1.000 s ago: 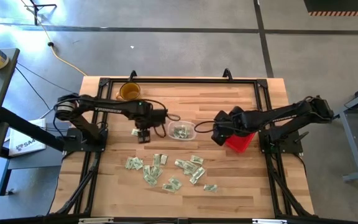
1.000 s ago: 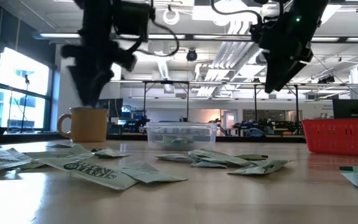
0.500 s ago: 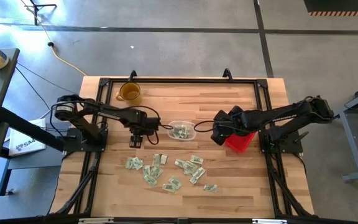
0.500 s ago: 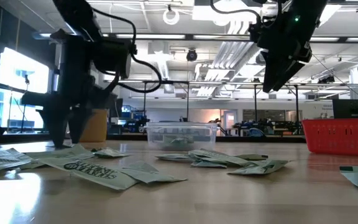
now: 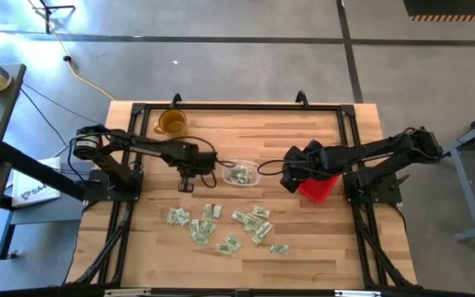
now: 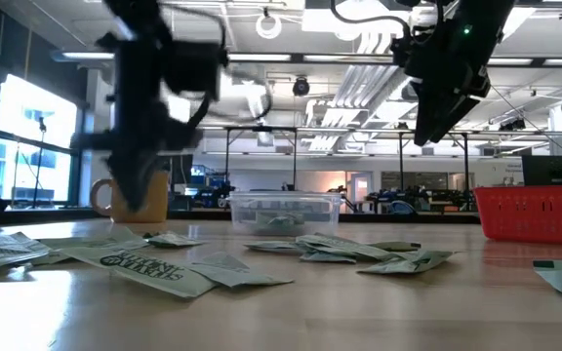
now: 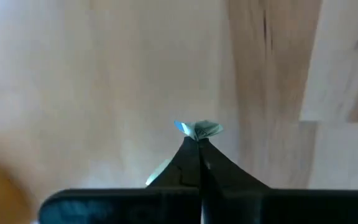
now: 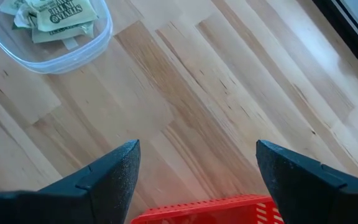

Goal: Pick and place items into bin
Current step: Put the white stevia packet into the transparent bin

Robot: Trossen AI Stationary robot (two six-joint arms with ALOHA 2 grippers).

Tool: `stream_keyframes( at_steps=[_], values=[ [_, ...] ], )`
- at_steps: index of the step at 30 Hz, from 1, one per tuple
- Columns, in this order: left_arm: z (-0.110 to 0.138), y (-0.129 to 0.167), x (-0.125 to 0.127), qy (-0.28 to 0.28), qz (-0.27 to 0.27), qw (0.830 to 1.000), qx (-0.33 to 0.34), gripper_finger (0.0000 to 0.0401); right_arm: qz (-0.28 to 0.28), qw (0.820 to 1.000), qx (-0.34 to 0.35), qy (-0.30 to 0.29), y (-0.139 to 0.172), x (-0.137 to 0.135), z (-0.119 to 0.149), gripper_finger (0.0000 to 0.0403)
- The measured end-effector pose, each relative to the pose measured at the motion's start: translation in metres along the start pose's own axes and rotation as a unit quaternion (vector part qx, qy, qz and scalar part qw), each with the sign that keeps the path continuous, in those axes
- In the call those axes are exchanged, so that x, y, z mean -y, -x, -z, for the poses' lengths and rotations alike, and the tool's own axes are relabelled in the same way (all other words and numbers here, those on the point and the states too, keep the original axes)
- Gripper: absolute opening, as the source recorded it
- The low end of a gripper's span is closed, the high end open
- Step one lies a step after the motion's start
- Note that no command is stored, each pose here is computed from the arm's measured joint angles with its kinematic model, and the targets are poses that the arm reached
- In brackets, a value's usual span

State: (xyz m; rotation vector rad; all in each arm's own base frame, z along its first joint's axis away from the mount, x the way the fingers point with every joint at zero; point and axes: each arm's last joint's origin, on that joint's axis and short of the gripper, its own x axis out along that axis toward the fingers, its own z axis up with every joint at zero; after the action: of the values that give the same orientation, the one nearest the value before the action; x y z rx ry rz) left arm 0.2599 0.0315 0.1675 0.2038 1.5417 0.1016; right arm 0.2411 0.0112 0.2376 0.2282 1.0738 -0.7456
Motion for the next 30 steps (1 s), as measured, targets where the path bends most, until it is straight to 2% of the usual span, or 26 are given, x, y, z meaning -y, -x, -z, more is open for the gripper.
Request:
stream_keyframes(
  at_steps=[3, 7, 9, 11, 14, 17, 19, 21, 24, 27, 30],
  values=[
    [-0.023, 0.038, -0.011, 0.004, -0.006, 0.999, 0.042, 0.0053, 0.003, 1.000, -0.002, 0.002, 0.000, 0.000, 0.000, 0.0312],
    [-0.055, 0.090, -0.026, 0.007, -0.011, 0.985, 0.173, 0.0034, 0.008, 1.000, -0.001, 0.003, 0.000, 0.001, 0.001, 0.0312],
    [-0.070, 0.103, -0.030, 0.004, -0.004, 0.972, 0.236, 0.0019, 0.009, 1.000, 0.001, 0.003, 0.000, 0.001, 0.001, 0.0312],
    [-0.083, 0.101, -0.029, 0.001, 0.017, 0.963, 0.268, 0.0019, 0.010, 1.000, 0.001, 0.003, 0.000, 0.001, 0.001, 0.0312],
    [-0.098, 0.078, -0.026, -0.004, 0.046, 0.965, 0.259, 0.0041, 0.010, 1.000, 0.001, 0.002, 0.000, 0.001, 0.001, 0.0312],
    [-0.108, 0.060, -0.024, 0.012, 0.053, 0.967, 0.250, 0.0116, 0.010, 1.000, 0.000, 0.001, 0.000, 0.001, 0.001, 0.0312],
    [-0.110, 0.053, -0.025, 0.024, 0.018, 0.974, 0.226, 0.0173, 0.008, 1.000, -0.003, 0.000, 0.000, 0.001, 0.001, 0.0312],
    [-0.102, 0.052, -0.026, 0.025, -0.004, 0.986, 0.166, 0.0224, 0.003, 1.000, -0.008, 0.002, 0.000, 0.001, 0.002, 0.0312],
    [-0.084, 0.072, -0.027, 0.050, 0.011, 0.993, 0.103, 0.0278, -0.006, 1.000, -0.016, 0.008, 0.001, -0.001, 0.003, 0.0312],
    [-0.060, 0.093, -0.021, 0.060, 0.064, 0.993, 0.076, 0.0299, -0.032, 0.998, -0.014, 0.045, 0.000, -0.006, 0.004, 0.0312],
    [-0.041, 0.105, -0.012, 0.075, 0.084, 0.990, 0.083, 0.0297, -0.116, 0.988, -0.026, 0.094, -0.008, -0.016, 0.010, 0.0312]
  ],
)
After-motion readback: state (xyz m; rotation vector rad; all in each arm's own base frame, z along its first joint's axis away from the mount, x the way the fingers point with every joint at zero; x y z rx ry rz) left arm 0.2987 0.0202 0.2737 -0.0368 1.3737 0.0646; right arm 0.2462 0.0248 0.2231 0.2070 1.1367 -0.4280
